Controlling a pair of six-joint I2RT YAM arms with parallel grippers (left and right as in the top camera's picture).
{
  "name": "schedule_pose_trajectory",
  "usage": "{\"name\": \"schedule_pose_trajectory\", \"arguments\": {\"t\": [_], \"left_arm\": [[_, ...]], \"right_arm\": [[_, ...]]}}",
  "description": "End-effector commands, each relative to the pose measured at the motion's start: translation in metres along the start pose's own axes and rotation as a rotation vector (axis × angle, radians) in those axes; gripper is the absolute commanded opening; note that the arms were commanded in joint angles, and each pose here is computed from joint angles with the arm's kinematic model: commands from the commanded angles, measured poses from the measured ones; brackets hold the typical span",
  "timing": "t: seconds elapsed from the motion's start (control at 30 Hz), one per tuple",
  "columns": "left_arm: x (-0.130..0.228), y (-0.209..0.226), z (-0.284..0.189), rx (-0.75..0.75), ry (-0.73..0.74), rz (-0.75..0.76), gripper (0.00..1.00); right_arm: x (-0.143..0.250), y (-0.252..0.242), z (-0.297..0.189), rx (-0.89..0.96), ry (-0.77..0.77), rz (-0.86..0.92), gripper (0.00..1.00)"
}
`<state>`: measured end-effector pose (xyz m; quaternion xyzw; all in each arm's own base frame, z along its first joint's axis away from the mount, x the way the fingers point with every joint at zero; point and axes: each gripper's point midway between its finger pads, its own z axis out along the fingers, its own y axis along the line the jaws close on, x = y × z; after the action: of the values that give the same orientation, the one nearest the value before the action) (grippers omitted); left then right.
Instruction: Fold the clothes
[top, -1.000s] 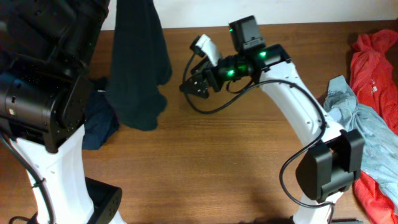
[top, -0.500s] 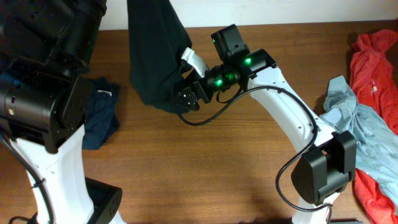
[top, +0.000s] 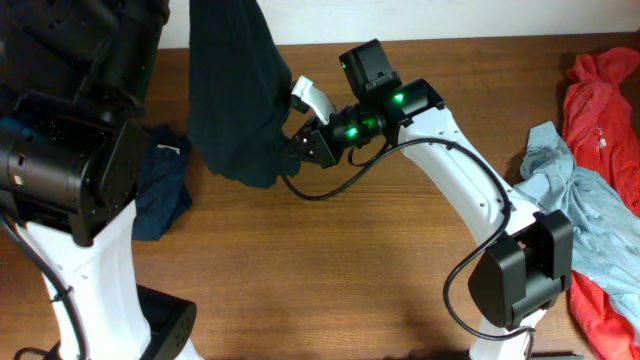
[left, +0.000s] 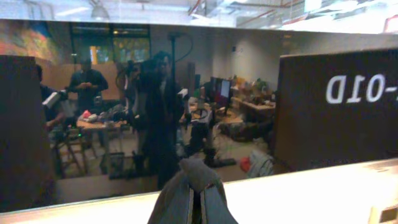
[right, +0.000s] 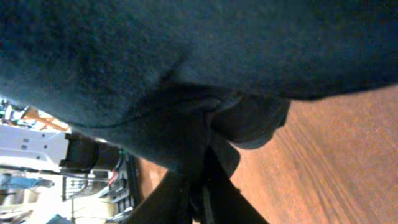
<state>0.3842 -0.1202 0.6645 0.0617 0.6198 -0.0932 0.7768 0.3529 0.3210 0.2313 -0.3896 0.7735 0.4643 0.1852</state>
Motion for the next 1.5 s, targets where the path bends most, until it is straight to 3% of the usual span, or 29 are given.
{"name": "schedule_pose_trajectory", "arguments": {"t": [0.0,0.2,0.27,0.53,0.97,1.17,1.47], "left_arm": [[-0.010,0.012,-0.010,-0.065,-0.016,0.042,0.01],[0.004,0.036,-0.014,-0.201,0.049,0.107,0.01],[0.011,0.049,-0.018,-0.281,0.086,0.139,0.01],[0.022,0.058,-0.021,-0.327,0.142,0.175,0.01],[0.032,0.072,-0.029,-0.412,0.200,0.222,0.02],[0.047,0.073,-0.032,-0.405,0.266,0.239,0.05],[0.082,0.042,-0.020,-0.215,0.360,0.203,0.05]], "right_arm": [[-0.008,0.012,-0.011,-0.002,-0.021,-0.003,0.04],[-0.015,0.009,-0.047,0.182,-0.041,-0.033,0.04],[-0.033,0.009,-0.106,0.436,-0.130,-0.042,0.04],[-0.046,0.030,-0.237,0.840,-0.387,0.016,0.04],[-0.043,0.065,-0.331,1.045,-0.597,-0.021,0.04],[-0.038,0.074,-0.345,1.057,-0.660,0.034,0.04],[-0.032,0.073,-0.343,1.058,-0.647,0.066,0.04]]}}
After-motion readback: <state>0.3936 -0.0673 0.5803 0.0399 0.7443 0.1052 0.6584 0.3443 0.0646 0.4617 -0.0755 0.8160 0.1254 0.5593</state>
